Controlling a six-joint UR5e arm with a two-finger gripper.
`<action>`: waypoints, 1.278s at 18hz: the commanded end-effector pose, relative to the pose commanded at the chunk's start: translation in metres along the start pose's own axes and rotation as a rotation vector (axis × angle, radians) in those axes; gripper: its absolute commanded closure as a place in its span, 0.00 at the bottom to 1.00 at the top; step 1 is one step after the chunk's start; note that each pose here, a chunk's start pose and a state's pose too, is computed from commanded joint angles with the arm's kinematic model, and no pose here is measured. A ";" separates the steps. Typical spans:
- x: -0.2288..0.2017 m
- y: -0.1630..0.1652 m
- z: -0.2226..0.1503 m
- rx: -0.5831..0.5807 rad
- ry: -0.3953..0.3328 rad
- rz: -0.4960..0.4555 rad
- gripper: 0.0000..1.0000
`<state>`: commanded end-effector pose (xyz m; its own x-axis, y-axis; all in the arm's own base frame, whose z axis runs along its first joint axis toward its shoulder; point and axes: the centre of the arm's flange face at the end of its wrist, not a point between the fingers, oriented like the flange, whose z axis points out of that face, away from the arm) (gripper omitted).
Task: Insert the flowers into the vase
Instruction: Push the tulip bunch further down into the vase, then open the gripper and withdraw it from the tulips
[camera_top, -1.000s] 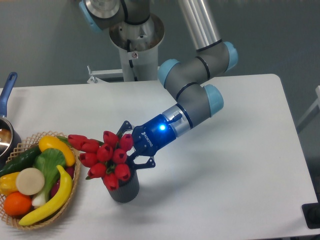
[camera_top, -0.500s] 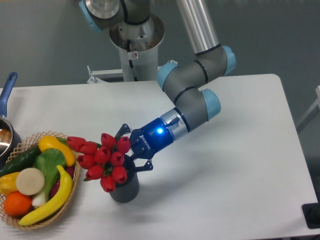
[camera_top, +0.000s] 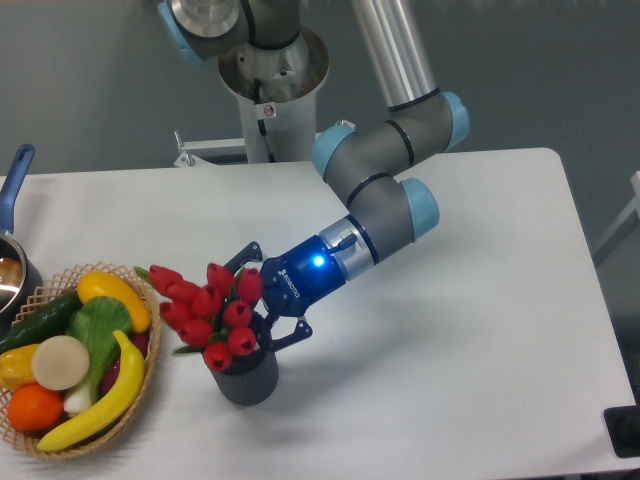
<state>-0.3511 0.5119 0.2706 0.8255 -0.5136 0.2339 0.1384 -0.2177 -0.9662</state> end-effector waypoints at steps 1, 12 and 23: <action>0.001 0.000 0.000 -0.004 -0.001 0.000 0.19; 0.021 -0.010 -0.023 -0.111 -0.071 0.031 0.00; 0.043 -0.031 -0.058 -0.302 -0.198 0.088 0.00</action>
<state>-0.3512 0.4481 0.3167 0.9211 -0.3771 0.0970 -0.0815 -0.4302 -0.8990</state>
